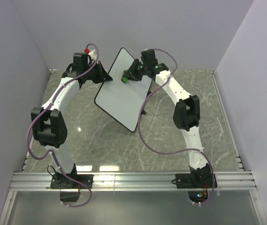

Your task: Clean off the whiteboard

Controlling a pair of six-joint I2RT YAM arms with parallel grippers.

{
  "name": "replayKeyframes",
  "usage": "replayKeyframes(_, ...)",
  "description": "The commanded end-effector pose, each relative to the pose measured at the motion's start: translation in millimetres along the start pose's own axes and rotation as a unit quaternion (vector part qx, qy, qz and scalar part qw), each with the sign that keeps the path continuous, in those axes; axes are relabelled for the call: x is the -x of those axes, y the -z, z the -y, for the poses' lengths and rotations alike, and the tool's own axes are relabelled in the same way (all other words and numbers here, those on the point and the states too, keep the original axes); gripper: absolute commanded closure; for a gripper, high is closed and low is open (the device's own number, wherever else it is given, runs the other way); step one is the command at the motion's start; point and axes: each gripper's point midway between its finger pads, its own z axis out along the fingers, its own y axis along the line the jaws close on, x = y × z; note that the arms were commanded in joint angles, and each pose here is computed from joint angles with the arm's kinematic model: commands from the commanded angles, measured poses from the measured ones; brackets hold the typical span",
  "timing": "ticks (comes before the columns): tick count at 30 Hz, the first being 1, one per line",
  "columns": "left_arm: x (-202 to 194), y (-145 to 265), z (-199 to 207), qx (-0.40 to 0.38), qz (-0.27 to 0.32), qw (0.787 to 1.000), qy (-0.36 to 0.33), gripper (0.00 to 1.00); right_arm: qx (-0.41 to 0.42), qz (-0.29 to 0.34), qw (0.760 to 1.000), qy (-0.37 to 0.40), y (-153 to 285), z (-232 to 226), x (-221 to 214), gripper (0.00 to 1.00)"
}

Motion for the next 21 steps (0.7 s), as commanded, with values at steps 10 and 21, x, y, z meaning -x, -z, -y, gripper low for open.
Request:
replayKeyframes(10,-58.8,-12.3,15.4,-0.036,-0.105,0.993,-0.027,1.0,-0.24,-0.094,0.966,-0.019,-0.7,152.5,-63.6,1.0)
replayKeyframes(21,-59.3,-15.2,12.3,-0.037,-0.109,0.993,-0.024,1.0,0.005,-0.011,0.999,-0.031,-8.4,6.3,-4.9,1.0)
